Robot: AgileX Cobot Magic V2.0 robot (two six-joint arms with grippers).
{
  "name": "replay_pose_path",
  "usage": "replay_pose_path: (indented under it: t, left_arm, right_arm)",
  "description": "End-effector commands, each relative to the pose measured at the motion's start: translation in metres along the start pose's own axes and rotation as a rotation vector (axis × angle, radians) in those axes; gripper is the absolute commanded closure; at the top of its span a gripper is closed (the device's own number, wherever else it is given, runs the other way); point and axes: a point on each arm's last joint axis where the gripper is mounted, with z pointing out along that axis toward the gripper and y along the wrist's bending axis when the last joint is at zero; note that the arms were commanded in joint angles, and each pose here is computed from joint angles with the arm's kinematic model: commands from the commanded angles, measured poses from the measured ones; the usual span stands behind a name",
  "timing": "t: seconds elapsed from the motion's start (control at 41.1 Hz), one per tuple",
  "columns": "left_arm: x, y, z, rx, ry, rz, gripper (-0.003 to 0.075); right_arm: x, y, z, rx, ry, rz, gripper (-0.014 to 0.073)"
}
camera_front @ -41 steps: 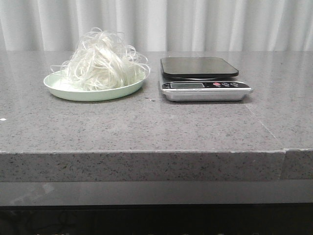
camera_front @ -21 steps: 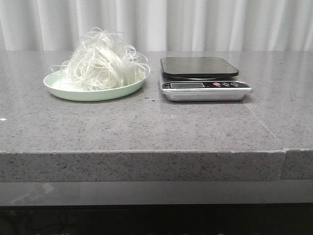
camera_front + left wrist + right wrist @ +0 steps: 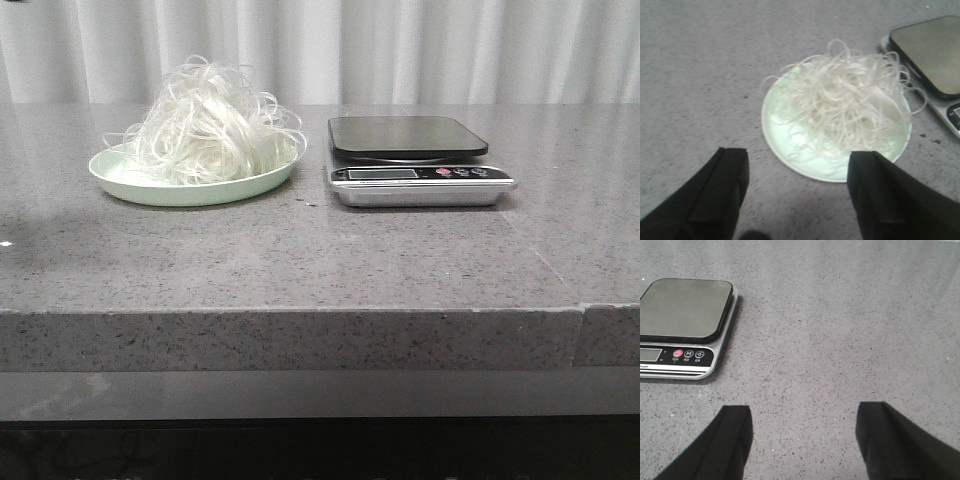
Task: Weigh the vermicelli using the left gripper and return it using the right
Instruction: 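Lower the left gripper into the vermicelli pile and close on it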
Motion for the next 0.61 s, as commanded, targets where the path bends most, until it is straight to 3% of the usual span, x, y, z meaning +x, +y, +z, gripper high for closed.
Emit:
replay_pose_path:
  t: [0.0,0.171,0.585]
  left_arm:
    - [-0.026,-0.016,0.012,0.049,-0.107,0.017,0.023]
    - [-0.036,-0.031,0.053,0.09,-0.067,0.039,0.023]
    - [-0.047,-0.036,0.123,0.098,-0.004,0.015,0.023]
  right_arm:
    - [-0.015,-0.001,-0.002,0.011,-0.097,-0.008,0.0049]
    - [-0.015,-0.001,-0.002,0.011,-0.097,-0.008,0.0049]
    - [-0.015,-0.001,-0.002,0.011,-0.097,-0.008,0.0049]
